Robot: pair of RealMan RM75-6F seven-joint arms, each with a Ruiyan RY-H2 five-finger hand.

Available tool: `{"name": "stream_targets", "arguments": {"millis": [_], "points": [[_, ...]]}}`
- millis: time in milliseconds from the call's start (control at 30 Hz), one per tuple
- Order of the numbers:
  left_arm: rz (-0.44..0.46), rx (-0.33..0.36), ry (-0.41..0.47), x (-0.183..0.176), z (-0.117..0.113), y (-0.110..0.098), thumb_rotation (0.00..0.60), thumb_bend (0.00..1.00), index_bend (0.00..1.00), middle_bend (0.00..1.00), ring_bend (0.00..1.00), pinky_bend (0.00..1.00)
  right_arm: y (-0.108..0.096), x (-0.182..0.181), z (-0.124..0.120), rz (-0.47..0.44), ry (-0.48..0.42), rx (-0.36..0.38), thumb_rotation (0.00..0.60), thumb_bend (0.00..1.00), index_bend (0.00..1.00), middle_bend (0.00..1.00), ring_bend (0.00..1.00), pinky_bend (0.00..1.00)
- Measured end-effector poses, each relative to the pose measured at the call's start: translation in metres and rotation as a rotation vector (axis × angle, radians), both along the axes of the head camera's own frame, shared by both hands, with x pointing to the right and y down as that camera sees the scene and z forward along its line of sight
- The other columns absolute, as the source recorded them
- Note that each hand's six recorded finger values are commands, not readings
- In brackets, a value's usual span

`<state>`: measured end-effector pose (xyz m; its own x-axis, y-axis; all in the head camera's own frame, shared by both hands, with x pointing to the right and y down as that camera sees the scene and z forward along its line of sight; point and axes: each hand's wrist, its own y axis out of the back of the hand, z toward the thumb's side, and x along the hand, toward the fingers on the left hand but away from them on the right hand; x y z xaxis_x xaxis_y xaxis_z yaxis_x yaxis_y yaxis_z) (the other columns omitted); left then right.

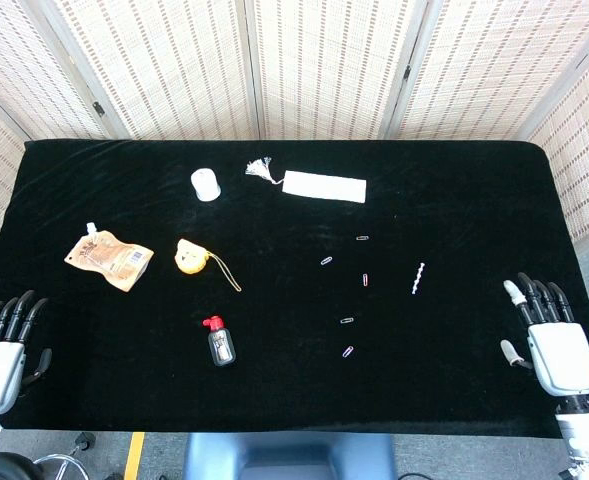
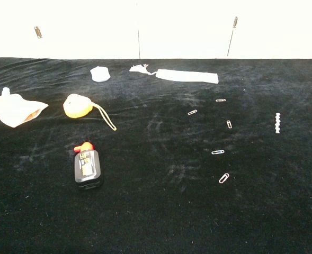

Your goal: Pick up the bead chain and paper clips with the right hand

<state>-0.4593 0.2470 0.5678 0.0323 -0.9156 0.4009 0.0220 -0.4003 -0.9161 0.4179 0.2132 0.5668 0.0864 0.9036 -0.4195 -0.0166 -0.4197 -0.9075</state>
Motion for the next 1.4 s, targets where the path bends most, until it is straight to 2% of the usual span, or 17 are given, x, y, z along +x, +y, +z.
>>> {"name": "stream_targets", "arguments": {"millis": [267,400,533,800,1000,1133,1400], "points": [[-0.002,-0.001,0.000,0.001,0.000,-0.001,0.600,0.51,0.00,0.00,0.00,0.00,0.000,0.001,0.005,-0.004,0.016,-0.023,0.600,0.32,0.00,0.00,0.00,0.00],[-0.009,0.009,0.010,-0.001,-0.003,-0.001,0.600,0.51,0.00,0.00,0.00,0.00,0.000,-0.003,0.009,-0.049,0.022,-0.028,0.600,0.31,0.00,0.00,0.00,0.00],[-0.016,0.015,0.017,-0.005,-0.007,-0.003,0.600,0.51,0.00,0.00,0.00,0.00,-0.002,-0.006,0.017,-0.096,0.042,-0.068,0.600,0.31,0.00,0.00,0.00,0.00],[-0.033,0.020,0.024,-0.007,-0.009,-0.005,0.600,0.51,0.00,0.00,0.00,0.00,-0.030,-0.023,0.025,-0.241,0.108,-0.110,0.600,0.31,0.15,0.00,0.00,0.00],[-0.042,0.018,0.014,-0.011,-0.007,-0.007,0.600,0.51,0.00,0.00,0.00,0.00,-0.059,-0.039,0.045,-0.367,0.171,-0.146,0.600,0.31,0.29,0.00,0.00,0.00],[-0.063,0.015,0.007,-0.016,-0.005,-0.009,0.600,0.51,0.00,0.00,0.00,0.00,-0.077,-0.048,0.061,-0.433,0.201,-0.143,0.600,0.31,0.32,0.00,0.00,0.00],[-0.082,0.009,-0.003,-0.021,-0.003,-0.010,0.600,0.51,0.00,0.00,0.00,0.00,-0.092,-0.061,0.098,-0.511,0.227,-0.181,0.600,0.32,0.37,0.00,0.00,0.00]]}}
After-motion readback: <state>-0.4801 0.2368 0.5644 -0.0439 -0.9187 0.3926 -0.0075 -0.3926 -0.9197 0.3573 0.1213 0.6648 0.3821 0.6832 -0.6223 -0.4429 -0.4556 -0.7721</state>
